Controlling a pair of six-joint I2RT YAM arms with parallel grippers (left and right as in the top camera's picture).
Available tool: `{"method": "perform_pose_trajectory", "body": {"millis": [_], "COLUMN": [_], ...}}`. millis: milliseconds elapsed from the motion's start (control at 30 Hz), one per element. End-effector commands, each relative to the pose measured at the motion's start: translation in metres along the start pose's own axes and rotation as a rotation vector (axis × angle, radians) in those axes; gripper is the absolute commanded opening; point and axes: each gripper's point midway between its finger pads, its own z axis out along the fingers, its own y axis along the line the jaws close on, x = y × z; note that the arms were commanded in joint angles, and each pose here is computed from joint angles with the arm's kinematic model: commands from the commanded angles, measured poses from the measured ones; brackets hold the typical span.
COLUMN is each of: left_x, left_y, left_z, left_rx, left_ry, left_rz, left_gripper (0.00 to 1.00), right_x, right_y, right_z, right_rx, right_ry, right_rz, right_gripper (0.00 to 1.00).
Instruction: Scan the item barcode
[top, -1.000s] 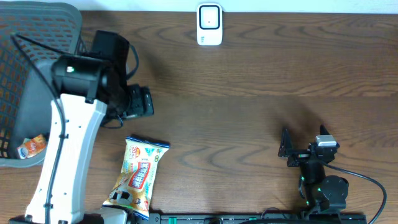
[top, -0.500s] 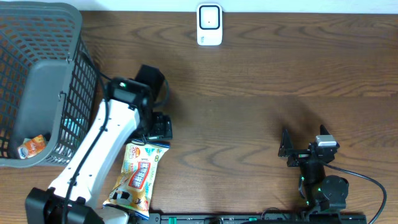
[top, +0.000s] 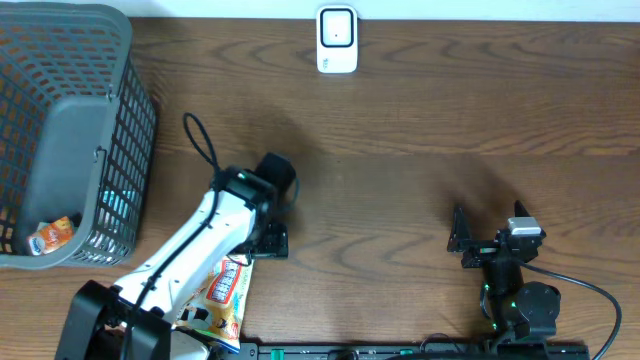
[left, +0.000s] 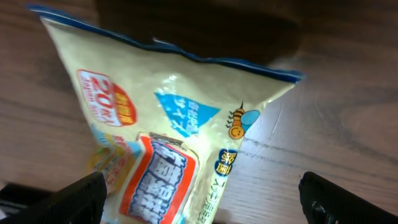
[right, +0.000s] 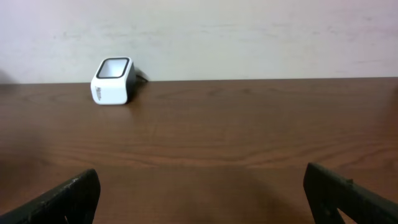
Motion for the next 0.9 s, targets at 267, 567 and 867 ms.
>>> {"method": "perform_pose_trajectory", "body": {"millis": [267,567,867], "left_x": [0.019,0.022,0.023], "left_y": [0.022,0.022,0.014], "left_z": [0.025,0.035,0.036], "left_rx": [-0.123,-0.119,-0.073], "left_ry": [0.022,0.022,0.038], "left_rz": [-0.04,-0.043,-0.024], "left_gripper": [0.98,0.98,0.97], "right_x": [0.001,0.001,0.001], "right_y": [-0.003,-0.003,-0.003], "right_z": [0.0,0.0,0.0], "right_rx": [0.015,0.015,0.015], "right_ry": [0.002,0.002,0.002], "right_rz": [0.011,0.01,0.01], "right_gripper": [0.99,0.99,0.99]}}
